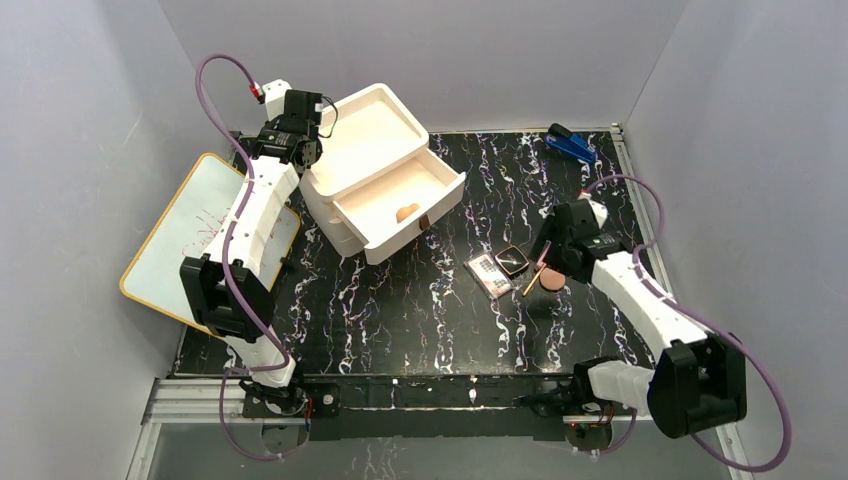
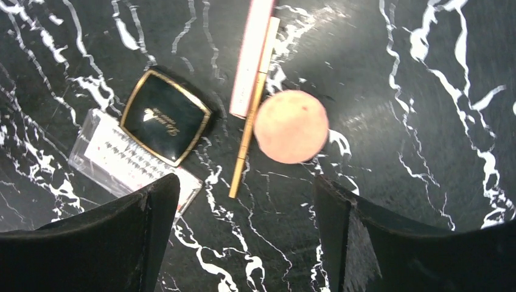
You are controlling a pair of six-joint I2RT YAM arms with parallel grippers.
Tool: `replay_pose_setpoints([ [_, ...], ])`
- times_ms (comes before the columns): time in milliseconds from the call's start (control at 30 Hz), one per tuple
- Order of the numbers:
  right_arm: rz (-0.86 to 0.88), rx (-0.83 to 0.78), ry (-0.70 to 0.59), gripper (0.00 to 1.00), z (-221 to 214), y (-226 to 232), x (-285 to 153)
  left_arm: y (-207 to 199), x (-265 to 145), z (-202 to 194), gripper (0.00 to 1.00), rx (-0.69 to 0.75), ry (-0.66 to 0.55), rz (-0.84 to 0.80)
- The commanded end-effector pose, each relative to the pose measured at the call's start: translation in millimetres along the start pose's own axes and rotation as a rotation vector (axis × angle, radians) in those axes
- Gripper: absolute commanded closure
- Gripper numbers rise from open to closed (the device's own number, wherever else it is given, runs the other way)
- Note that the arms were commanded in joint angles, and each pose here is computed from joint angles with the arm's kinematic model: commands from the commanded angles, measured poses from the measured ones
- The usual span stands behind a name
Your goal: Organize the makeup
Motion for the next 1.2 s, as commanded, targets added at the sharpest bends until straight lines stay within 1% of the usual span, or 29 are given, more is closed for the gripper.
replay_pose_setpoints([
  [0,0.017,0.230,-0.019,0.15,-2,-18,2,-5,-4,-45,1.00,0.139,0.159,-0.077],
  [100,0.032,0.314,0.026,0.25,-10,-31,15,-3,-4,-46,1.00,0.147,0.160,-0.074],
  [233,0.035,0.389,0.073,0.44,-20,-43,32,-2,-5,-46,1.00,0.155,0.158,-0.072],
  [367,0.049,0.416,0.087,0.53,-25,-47,49,-1,-5,-46,1.00,0.159,0.158,-0.071],
  [433,0.069,0.418,0.100,0.56,-26,-43,57,-1,-5,-47,1.00,0.160,0.159,-0.070],
  [600,0.077,0.422,0.123,0.57,-27,-38,74,-1,-4,-47,1.00,0.165,0.160,-0.068],
  [633,0.072,0.433,0.118,0.60,-25,-41,77,-1,-4,-47,1.00,0.166,0.161,-0.068],
  [700,0.092,0.442,0.129,0.75,-22,-39,79,-1,-4,-47,1.00,0.168,0.163,-0.067],
  [767,0.092,0.437,0.136,0.97,-21,-38,80,-1,-4,-47,1.00,0.169,0.164,-0.066],
  [867,0.099,0.431,0.138,0.99,-19,-36,73,-1,-4,-47,1.00,0.169,0.163,-0.065],
  [933,0.133,0.422,0.109,0.99,-11,-32,57,-1,-3,-46,1.00,0.168,0.163,-0.063],
  [1033,0.177,0.387,0.014,0.99,12,-22,19,-4,-2,-46,1.00,0.165,0.167,-0.068],
  [1167,0.269,0.323,-0.177,0.99,59,-4,-45,-10,1,-50,1.00,0.151,0.183,-0.085],
])
Point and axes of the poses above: each gripper's point midway between its finger pads, its own x axis out along the fingers, its own y axis along the line the jaws close on, z = x × y, the point moved 2 cm from there along -x, back along the fingers, and after that the axes turned 4 degrees about x, right-handed, at the moved point
